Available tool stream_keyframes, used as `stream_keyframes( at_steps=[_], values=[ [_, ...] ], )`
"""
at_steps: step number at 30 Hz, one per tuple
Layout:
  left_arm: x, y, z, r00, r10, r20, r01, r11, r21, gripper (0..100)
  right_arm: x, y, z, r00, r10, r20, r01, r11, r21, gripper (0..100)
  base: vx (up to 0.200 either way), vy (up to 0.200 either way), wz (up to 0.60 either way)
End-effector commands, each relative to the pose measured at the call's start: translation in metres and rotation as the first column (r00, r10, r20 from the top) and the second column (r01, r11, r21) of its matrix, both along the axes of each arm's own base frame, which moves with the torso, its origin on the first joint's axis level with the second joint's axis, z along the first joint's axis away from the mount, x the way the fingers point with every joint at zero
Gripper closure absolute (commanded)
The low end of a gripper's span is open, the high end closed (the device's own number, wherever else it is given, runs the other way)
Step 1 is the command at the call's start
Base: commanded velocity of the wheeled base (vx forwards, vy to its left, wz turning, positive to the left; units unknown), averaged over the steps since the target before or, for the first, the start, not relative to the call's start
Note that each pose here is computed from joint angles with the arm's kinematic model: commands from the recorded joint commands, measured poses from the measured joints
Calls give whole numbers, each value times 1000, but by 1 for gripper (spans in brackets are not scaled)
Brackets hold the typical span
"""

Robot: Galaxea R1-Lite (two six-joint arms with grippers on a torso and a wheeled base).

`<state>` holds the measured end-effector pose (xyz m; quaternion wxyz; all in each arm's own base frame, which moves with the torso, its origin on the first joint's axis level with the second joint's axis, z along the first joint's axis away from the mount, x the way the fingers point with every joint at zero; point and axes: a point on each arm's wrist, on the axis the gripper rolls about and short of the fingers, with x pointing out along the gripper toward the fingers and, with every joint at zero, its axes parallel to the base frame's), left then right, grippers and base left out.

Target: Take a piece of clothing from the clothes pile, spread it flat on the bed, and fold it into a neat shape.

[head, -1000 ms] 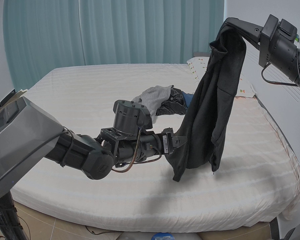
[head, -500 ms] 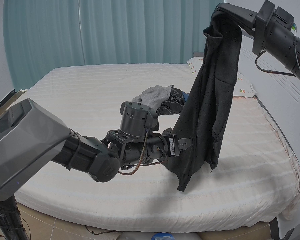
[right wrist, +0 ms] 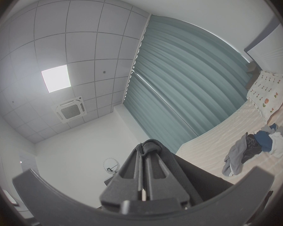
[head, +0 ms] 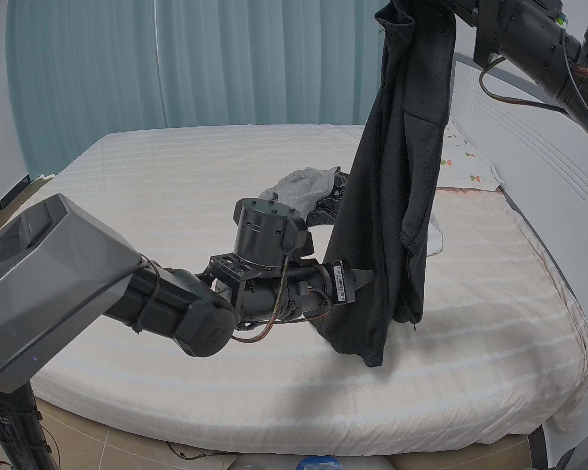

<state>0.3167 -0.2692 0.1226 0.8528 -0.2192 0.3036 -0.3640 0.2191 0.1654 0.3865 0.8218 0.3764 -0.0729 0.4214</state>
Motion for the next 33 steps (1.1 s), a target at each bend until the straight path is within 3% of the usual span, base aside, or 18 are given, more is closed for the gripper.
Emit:
stream_keyframes(
  at_steps=[1,8,23,27,33],
  values=[
    [3,1,-1,1000,13,-29,-14,1000,-23,100,10,-5,-5,999,-32,-31,32,999,3,100,0,0,0],
    [10,22,0,997,65,-40,-65,998,-16,100,32,-26,-24,988,-127,-85,124,992,-35,100,0,0,0],
    [8,91,48,974,227,-1,-227,970,-88,100,68,-45,-75,944,-227,-238,204,972,-117,100,0,0,0],
    [9,110,63,959,280,37,-275,955,-109,100,79,-46,-97,924,-254,-288,214,963,-164,100,0,0,0],
    [11,123,83,891,439,114,-426,896,-121,100,99,-47,-124,904,-318,-287,257,938,-230,100,0,0,0]
  ],
)
